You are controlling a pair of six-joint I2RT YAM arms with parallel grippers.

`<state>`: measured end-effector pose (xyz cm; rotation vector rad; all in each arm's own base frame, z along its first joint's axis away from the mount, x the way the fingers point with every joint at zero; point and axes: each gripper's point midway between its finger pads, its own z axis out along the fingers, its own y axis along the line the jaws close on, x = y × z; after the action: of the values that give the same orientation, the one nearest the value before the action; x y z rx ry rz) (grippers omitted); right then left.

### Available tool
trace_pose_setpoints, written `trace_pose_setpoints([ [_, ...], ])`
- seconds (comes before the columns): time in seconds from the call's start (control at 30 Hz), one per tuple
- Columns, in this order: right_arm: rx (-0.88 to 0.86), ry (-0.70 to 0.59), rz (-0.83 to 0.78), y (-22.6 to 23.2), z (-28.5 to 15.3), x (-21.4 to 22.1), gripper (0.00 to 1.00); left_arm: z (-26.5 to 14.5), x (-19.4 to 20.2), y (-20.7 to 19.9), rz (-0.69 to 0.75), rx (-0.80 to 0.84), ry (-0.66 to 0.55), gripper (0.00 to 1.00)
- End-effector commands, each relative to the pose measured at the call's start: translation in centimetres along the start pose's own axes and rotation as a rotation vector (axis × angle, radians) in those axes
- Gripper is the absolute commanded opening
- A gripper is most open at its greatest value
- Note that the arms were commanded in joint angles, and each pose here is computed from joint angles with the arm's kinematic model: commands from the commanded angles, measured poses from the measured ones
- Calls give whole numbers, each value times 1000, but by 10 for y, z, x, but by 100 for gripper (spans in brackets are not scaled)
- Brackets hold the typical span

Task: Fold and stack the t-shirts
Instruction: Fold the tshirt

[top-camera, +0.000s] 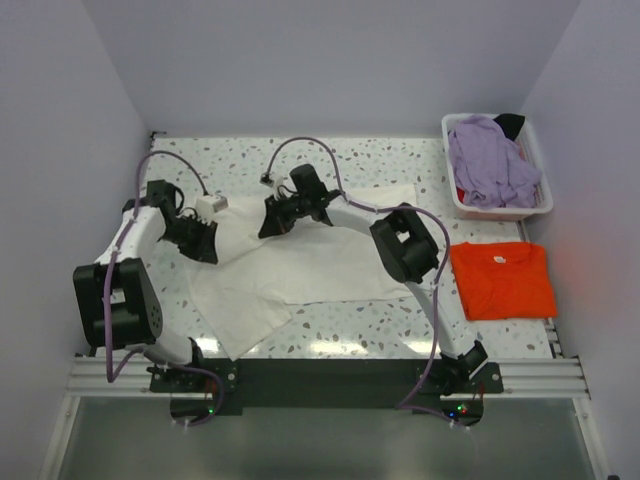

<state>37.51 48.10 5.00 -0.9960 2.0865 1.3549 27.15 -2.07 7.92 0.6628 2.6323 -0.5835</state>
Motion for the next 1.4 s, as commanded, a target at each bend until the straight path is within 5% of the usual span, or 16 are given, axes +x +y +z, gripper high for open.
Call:
trace_pose_setpoints([
  [0.0,-82,-24,-116,36,-22,-28,14,-2,-8,-9,45,63,-23,22],
  [0.47,-101,165,-286,48,-59,22,29,-4,-82,39,-44,24,-222,37],
  [0.7,-40,187,-250,44,-103,6,57,-3,-113,92,-168,-172,-273,38],
  [1.0,365,99,-104,-55,-207,-40,53,19,-112,133,-266,-354,-220,38],
  [1.37,872,267,-75,-167,-302,0,45,37,-90,196,-272,-528,-70,37],
])
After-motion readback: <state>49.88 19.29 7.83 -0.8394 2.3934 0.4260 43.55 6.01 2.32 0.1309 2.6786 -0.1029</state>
